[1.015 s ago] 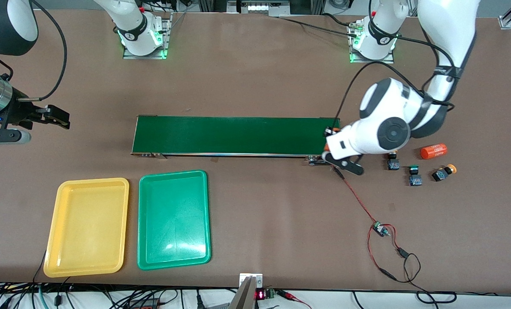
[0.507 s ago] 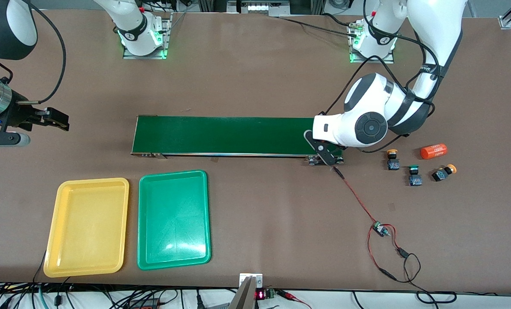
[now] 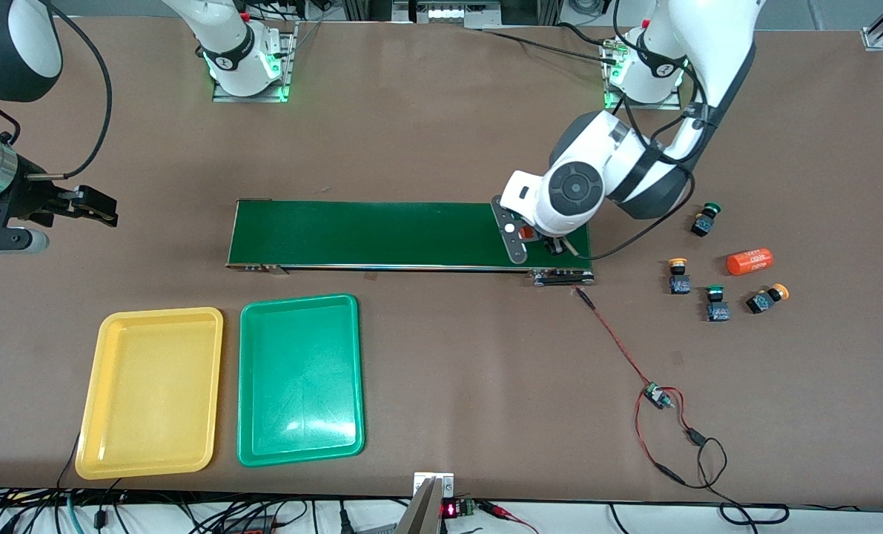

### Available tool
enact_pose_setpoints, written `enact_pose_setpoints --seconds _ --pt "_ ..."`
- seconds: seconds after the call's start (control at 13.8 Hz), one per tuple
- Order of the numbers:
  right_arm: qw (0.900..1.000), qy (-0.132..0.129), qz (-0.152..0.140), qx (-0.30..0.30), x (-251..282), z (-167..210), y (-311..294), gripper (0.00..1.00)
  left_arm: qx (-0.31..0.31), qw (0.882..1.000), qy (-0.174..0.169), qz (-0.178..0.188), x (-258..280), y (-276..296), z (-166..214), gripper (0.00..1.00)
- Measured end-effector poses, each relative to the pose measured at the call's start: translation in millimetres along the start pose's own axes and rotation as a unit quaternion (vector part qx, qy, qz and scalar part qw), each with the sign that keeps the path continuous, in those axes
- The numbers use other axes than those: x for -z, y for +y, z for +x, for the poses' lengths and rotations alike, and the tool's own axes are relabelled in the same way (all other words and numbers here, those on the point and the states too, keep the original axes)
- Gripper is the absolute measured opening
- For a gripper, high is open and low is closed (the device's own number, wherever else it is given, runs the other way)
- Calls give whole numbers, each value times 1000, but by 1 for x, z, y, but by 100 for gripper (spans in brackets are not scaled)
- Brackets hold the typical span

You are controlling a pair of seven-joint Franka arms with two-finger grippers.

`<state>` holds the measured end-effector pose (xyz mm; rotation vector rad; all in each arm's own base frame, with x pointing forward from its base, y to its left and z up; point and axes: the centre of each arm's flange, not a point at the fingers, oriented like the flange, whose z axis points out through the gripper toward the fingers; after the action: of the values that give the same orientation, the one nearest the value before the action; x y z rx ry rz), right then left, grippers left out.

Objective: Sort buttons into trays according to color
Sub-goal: 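Carry the battery onto the green conveyor belt with the left gripper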

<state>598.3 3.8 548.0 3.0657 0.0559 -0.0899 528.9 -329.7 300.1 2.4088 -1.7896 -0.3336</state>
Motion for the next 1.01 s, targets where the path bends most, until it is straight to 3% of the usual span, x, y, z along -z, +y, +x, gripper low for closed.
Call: enact_pose_setpoints --seconds 0.29,1.01 --pt "1000 1 1 0 -1 1 0 100 -65 998 3 0 -17 -6 -7 49" --pt "1000 2 2 -1 -2 2 -1 100 -100 994 -46 11 -45 3 -15 49"
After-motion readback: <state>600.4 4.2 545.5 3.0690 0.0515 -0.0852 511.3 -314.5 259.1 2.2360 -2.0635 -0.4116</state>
